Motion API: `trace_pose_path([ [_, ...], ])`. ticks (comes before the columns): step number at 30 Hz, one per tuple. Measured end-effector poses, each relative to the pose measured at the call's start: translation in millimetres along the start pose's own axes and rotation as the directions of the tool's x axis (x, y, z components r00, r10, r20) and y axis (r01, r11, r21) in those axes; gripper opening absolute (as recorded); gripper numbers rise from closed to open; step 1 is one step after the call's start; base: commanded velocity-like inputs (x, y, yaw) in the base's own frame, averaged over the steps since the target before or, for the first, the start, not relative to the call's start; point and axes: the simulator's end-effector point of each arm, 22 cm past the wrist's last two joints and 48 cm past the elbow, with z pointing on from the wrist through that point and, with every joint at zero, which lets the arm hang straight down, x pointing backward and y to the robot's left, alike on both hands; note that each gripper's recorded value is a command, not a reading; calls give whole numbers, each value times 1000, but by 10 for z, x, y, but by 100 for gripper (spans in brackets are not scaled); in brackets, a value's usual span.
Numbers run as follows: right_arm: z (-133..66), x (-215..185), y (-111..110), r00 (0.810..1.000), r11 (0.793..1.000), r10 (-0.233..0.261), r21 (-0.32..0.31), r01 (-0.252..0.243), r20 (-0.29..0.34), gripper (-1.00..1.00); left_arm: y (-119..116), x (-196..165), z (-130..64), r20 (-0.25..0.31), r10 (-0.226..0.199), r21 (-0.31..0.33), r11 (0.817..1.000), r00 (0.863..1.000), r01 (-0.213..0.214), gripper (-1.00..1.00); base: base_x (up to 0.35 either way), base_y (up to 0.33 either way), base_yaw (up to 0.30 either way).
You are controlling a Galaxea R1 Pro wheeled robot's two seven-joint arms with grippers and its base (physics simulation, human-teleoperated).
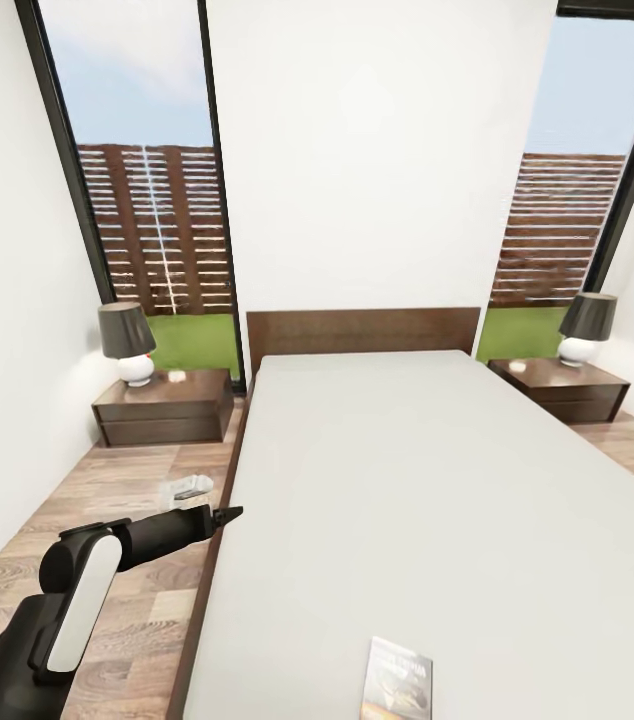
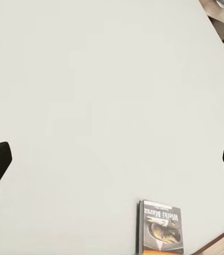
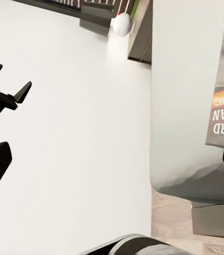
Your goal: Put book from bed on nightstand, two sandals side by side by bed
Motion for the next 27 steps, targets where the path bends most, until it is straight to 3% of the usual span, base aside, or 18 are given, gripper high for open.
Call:
trace_pose_path([
  [27, -2, 138, -467, 1000, 1000, -12, -1, 12, 0, 100, 225, 372, 232, 0, -1, -2, 1000, 1000, 1, 100, 0, 0, 0],
])
